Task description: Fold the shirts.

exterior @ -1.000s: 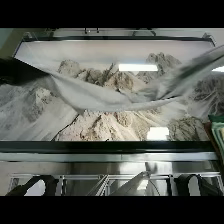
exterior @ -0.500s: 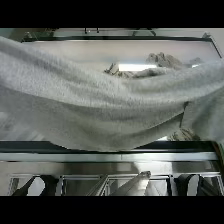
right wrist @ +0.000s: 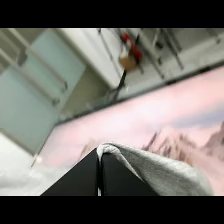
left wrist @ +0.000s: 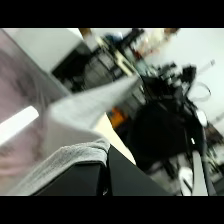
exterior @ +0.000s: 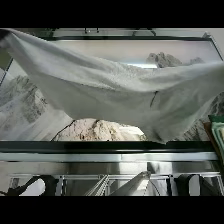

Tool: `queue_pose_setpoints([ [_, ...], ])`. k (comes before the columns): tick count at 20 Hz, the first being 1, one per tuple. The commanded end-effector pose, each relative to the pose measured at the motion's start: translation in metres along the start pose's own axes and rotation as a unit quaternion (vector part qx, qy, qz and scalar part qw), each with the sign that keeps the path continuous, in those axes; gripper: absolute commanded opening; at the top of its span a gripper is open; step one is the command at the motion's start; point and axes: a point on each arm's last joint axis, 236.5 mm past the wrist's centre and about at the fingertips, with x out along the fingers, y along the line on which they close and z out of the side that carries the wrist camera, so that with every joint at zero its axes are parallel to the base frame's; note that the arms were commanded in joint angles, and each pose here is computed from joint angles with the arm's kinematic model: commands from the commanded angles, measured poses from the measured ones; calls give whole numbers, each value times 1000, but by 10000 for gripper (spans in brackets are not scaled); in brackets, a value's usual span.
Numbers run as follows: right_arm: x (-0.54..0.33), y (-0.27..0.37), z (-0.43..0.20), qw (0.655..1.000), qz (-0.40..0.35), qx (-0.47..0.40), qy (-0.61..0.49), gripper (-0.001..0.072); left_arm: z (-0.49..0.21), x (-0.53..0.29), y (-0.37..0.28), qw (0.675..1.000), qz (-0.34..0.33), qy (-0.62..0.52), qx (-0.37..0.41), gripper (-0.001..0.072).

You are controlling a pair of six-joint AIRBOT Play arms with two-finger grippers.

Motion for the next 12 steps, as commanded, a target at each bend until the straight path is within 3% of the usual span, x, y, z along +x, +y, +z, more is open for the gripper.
queue_pose_setpoints([
  [1, -6, 38, -12, 998, 53, -17, 32, 14, -19, 20, -52, 996, -59, 37, 56, 21],
  [3, -22, 94, 25, 991, 76, -100, -47, 14, -13, 2, -106, 987, -73, -2, 141, 26],
  [6, -43, 137, 77, 972, 48, -183, -139, 13, 8, -36, -114, 981, 16, -58, 185, 28],
  [8, -35, 129, 96, 972, 48, -186, -136, 14, 23, -57, -94, 983, 39, -95, 155, 28],
  [12, 15, 60, 100, 986, 54, -141, -73, 14, 35, -59, -10, 993, -19, -104, 49, 28],
])
